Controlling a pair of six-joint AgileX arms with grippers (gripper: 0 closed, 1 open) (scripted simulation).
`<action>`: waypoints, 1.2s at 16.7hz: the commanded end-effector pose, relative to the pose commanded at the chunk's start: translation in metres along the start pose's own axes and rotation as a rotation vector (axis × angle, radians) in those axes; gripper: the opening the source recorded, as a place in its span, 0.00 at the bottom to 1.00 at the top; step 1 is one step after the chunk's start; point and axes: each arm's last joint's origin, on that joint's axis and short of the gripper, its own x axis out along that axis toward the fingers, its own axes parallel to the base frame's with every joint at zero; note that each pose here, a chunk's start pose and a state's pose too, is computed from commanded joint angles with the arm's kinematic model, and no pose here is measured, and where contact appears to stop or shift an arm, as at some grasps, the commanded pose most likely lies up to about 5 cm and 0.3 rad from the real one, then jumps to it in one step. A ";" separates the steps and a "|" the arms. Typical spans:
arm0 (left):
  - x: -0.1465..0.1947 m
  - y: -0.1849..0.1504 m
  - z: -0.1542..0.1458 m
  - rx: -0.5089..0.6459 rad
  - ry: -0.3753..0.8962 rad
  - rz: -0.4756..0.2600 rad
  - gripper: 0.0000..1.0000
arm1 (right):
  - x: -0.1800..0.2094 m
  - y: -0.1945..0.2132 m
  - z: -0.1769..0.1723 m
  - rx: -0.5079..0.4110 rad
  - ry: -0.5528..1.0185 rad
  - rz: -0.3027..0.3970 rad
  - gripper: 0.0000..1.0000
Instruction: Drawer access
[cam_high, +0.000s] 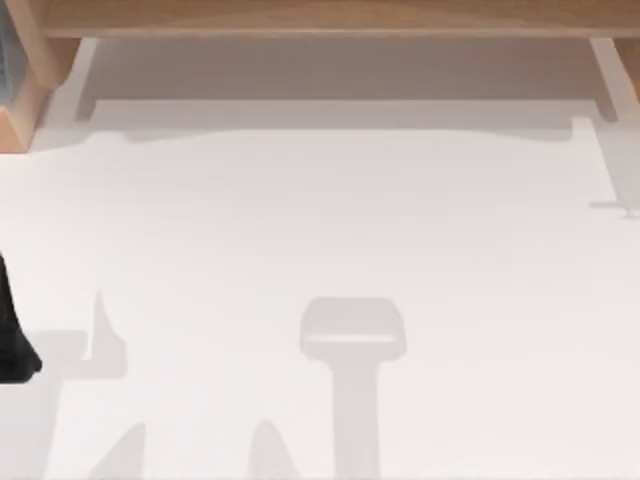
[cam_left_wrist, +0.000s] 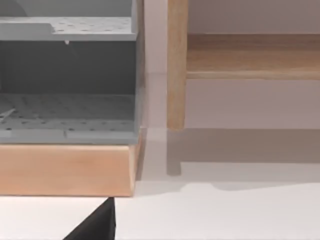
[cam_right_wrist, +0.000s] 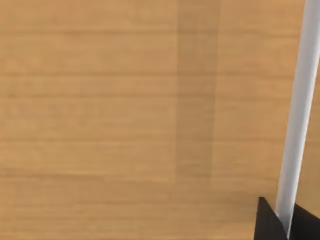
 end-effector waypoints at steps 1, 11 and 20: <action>0.000 0.000 0.000 0.000 0.000 0.000 1.00 | 0.000 0.000 0.000 0.000 0.000 0.000 0.00; 0.000 0.000 0.000 0.000 0.000 0.000 1.00 | -0.056 0.001 -0.001 0.000 0.000 -0.001 0.00; 0.000 0.000 0.000 0.000 0.000 0.000 1.00 | -0.062 0.001 0.000 0.000 -0.001 0.000 0.30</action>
